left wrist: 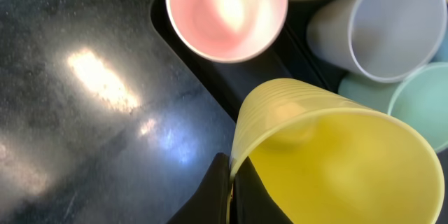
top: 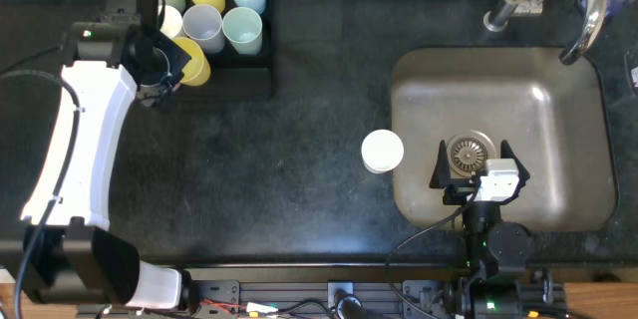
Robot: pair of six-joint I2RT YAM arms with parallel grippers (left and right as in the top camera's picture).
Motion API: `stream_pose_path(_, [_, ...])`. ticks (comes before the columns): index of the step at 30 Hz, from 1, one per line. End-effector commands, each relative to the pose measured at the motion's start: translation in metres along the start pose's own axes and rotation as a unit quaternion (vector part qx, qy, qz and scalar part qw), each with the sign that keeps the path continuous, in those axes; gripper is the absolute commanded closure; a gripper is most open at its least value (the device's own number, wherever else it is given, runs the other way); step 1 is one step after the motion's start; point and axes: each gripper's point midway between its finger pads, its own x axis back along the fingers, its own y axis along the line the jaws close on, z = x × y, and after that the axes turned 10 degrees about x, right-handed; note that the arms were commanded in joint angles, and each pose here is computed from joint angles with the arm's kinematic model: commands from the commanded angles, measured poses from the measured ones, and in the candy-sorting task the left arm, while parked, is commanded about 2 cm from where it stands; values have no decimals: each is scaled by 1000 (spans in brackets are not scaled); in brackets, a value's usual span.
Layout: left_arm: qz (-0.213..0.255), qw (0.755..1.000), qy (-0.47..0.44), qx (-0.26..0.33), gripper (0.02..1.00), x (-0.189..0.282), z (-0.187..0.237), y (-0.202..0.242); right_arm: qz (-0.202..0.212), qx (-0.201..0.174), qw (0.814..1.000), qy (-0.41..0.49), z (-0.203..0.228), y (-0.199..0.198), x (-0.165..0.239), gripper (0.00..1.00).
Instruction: Store Cups
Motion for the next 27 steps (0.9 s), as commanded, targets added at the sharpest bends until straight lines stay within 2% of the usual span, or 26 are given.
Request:
stream_pose_path(1, [-20, 1000, 6, 5, 982, -20, -1, 3, -1, 0, 1000, -6, -3, 0, 0, 3])
stream_pose_path(11, [-41, 999, 27, 3, 982, -55, 4, -1, -1, 0, 1000, -6, -3, 0, 0, 5])
stream_pose_path(27, [-56, 997, 44, 2, 982, -81, 10, -2, -1, 0, 1000, -6, -3, 0, 0, 5])
